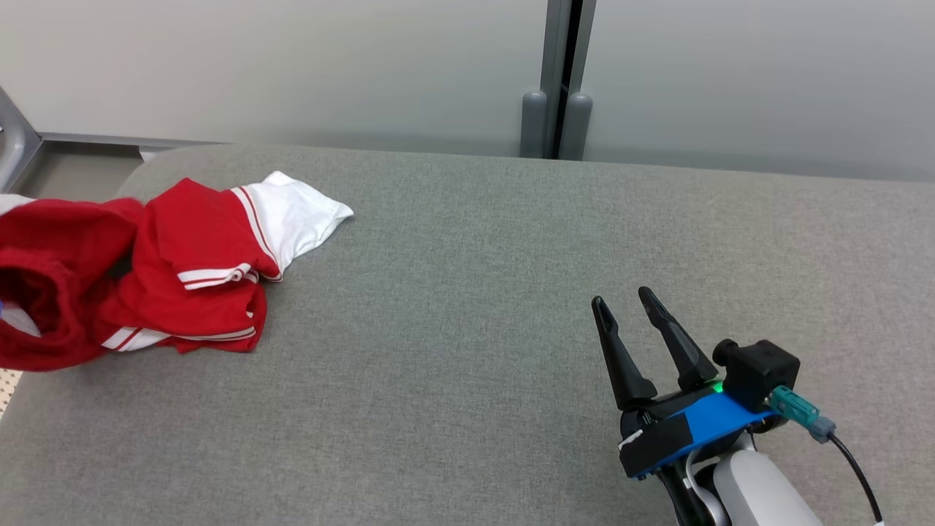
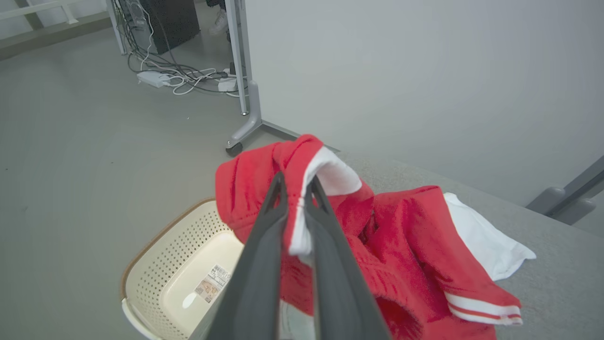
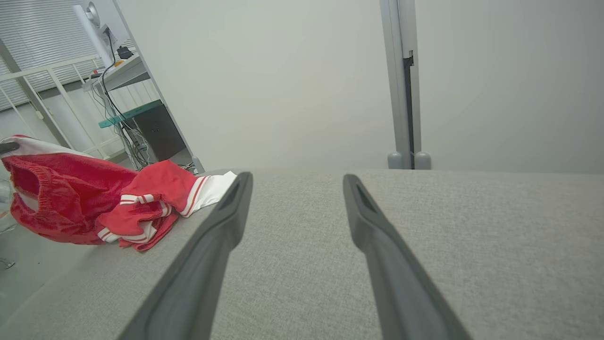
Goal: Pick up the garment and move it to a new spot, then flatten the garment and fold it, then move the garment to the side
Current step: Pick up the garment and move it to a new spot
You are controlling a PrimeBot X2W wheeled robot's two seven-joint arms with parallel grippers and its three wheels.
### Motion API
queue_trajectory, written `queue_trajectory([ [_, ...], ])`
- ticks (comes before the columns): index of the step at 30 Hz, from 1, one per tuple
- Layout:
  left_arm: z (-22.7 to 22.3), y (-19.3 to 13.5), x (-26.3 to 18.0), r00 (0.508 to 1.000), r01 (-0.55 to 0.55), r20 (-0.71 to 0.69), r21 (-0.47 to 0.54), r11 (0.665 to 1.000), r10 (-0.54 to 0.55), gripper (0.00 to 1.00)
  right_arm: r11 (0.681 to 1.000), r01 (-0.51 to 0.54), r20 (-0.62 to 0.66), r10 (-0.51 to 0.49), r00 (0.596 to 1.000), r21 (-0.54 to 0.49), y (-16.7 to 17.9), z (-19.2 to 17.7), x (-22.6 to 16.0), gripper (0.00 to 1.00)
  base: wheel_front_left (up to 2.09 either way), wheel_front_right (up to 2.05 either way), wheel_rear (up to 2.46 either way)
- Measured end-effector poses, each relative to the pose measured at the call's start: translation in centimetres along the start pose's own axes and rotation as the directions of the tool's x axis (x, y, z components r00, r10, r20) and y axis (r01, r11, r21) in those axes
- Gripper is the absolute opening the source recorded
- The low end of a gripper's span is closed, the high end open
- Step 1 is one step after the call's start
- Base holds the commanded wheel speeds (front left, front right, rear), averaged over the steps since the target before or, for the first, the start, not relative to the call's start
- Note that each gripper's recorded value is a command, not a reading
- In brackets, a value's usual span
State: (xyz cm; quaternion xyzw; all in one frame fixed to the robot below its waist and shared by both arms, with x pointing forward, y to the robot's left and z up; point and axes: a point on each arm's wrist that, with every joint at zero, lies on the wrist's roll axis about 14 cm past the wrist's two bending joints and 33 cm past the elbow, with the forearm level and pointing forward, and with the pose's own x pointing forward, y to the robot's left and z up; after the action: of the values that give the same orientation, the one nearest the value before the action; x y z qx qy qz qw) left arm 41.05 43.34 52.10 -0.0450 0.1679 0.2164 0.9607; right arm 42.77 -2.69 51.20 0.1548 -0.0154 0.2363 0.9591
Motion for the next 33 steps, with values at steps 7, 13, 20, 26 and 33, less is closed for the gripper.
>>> queue_trajectory([
  [7,10.0,-5.6,-2.7,0.95,0.153,0.26,0.099,0.983,-0.173,0.0,1.0,0.019,0.032,-0.019,0.999,-0.01,0.3,1.4,-1.8,1.0,0.0,0.0,0.0],
  [13,15.6,-15.1,-7.2,0.823,0.367,0.384,0.202,0.908,-0.418,0.0,0.997,0.078,0.065,-0.077,0.995,-0.017,-1.2,2.7,-3.7,1.0,0.0,0.0,0.0],
  [20,16.9,-27.6,-14.9,0.573,0.664,0.41,0.274,0.696,-0.709,0.0,0.984,0.177,0.109,-0.174,0.979,-0.019,-3.9,4.2,-6.1,1.0,0.0,0.0,0.0],
  [26,12.3,-35.3,-19.7,0.4,0.833,0.31,0.268,0.483,-0.862,0.0,0.956,0.292,0.167,-0.283,0.945,-0.034,-7.2,6.1,-8.6,1.0,0.0,0.0,0.0],
  [33,-3.0,-39.2,-17.4,0.43,0.886,0.022,0.179,0.427,-0.902,0.0,0.914,0.402,0.22,-0.383,0.897,-0.048,-10.4,7.9,-11.3,1.0,0.0,0.0,0.0],
])
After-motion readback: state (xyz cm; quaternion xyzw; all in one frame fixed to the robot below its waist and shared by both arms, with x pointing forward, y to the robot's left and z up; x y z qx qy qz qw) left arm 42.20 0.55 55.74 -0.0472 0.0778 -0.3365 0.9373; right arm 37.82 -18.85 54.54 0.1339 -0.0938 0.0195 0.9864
